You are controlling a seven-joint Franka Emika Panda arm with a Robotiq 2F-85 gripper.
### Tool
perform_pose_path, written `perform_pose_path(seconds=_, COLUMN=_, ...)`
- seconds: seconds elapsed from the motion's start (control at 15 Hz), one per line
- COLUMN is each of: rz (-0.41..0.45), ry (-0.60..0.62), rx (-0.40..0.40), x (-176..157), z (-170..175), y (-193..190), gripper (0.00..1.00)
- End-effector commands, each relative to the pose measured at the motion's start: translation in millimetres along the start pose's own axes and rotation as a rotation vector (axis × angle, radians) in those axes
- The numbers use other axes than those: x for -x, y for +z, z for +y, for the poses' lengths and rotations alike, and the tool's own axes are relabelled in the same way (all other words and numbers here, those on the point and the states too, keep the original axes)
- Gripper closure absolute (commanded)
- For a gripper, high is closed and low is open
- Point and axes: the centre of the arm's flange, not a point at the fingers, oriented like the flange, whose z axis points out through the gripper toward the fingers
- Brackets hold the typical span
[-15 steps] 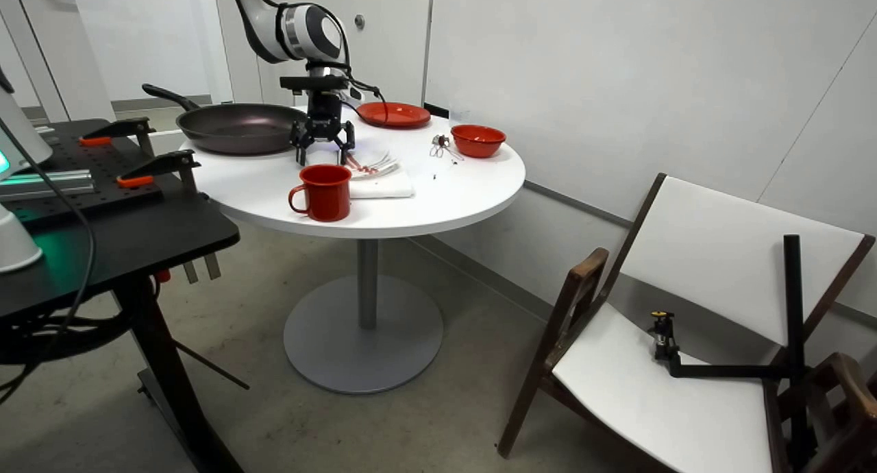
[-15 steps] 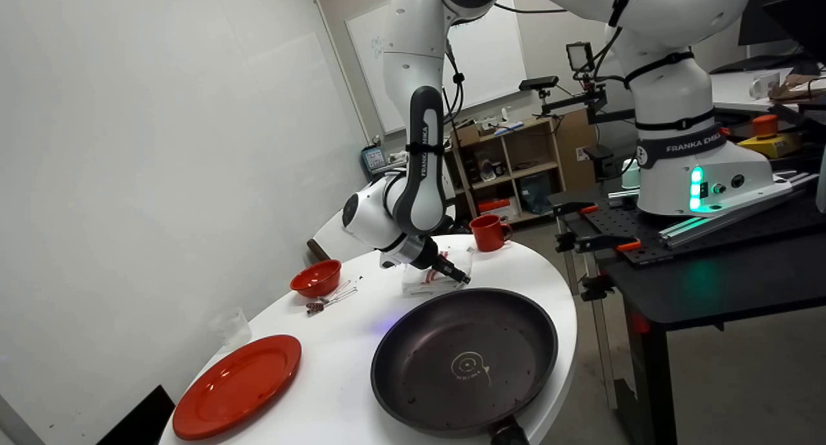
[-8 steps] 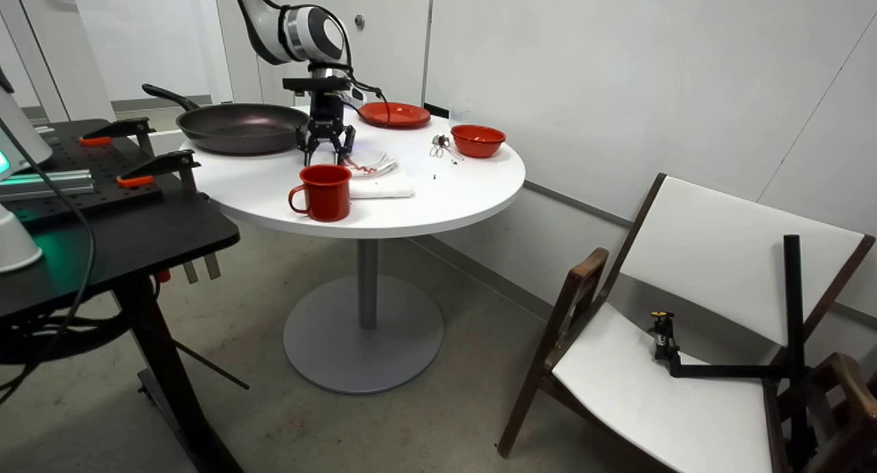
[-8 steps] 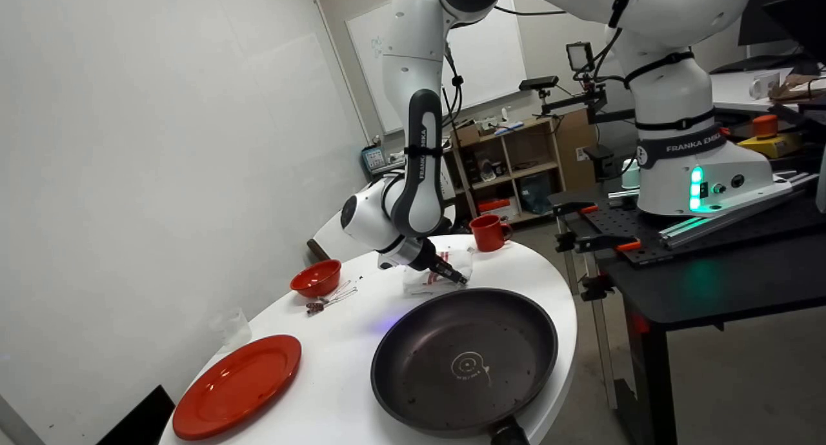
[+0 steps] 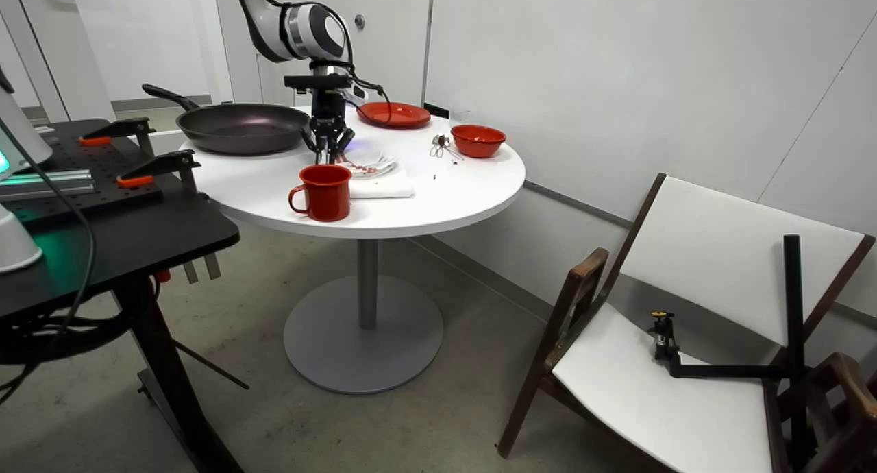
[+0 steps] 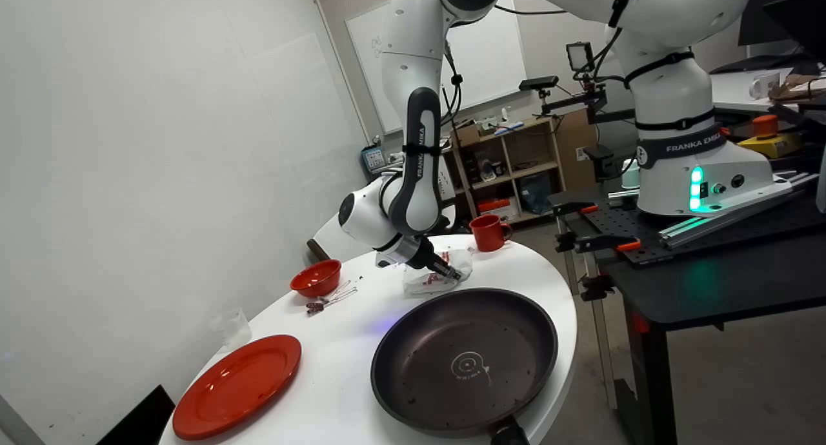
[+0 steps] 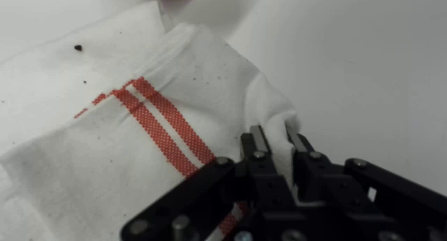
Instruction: Use the towel to wipe the pan
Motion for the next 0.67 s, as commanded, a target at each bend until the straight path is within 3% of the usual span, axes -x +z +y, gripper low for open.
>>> perform_pose_path(seconds=0.0, rz=0.024, ry=0.027, rx=-0.035, x=12.3, z=6.4, y=-3.3, gripper=0.95)
perform_pose_path(seconds=0.6, rz=0.205, ry=0.245, rx=-0.105, x=127.4, z=29.7, y=-56.8, gripper=0.95)
